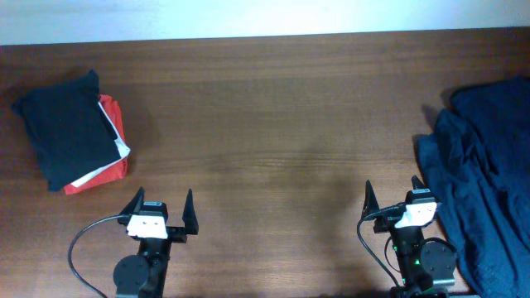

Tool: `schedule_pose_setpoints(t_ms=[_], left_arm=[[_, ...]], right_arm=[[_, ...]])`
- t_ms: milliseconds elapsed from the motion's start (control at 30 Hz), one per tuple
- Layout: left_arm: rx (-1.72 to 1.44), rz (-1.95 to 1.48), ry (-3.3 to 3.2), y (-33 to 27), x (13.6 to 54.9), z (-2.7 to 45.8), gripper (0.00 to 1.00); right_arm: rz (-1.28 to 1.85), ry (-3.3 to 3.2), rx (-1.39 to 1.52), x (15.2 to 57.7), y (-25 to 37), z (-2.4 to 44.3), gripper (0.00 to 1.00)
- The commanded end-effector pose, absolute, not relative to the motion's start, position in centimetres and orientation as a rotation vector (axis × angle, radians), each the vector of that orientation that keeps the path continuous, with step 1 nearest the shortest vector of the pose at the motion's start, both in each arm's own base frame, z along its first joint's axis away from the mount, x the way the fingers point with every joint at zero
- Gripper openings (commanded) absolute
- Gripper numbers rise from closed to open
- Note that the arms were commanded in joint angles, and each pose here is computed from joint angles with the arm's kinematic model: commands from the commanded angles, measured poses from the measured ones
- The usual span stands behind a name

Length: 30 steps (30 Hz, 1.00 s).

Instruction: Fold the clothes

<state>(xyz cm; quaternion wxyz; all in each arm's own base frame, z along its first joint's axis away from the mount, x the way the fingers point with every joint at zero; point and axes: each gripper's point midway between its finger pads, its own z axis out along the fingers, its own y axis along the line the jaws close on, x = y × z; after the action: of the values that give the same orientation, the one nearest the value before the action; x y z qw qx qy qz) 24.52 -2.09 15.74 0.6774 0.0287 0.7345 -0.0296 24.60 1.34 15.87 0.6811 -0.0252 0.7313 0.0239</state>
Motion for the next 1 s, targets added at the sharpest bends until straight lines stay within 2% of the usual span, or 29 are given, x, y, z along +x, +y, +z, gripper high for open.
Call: schedule_pose_setpoints(t_ms=[0, 867, 967], left_arm=[[0.072, -0.079, 1.650, -2.3, 24.5, 15.6, 0.99], [0.069, -0.076, 1.649, -2.2, 24.5, 15.6, 0.99], [0.102, -0.115, 1.587, -3.0, 24.5, 17.2, 0.99]], right_arm=[[0.060, 1.645, -0.058, 24.6, 1.5, 15.6, 0.99], [0.060, 1.645, -0.058, 24.6, 1.5, 15.6, 0.99], [0.069, 1.642, -0.060, 24.6, 1.6, 15.7, 0.99]])
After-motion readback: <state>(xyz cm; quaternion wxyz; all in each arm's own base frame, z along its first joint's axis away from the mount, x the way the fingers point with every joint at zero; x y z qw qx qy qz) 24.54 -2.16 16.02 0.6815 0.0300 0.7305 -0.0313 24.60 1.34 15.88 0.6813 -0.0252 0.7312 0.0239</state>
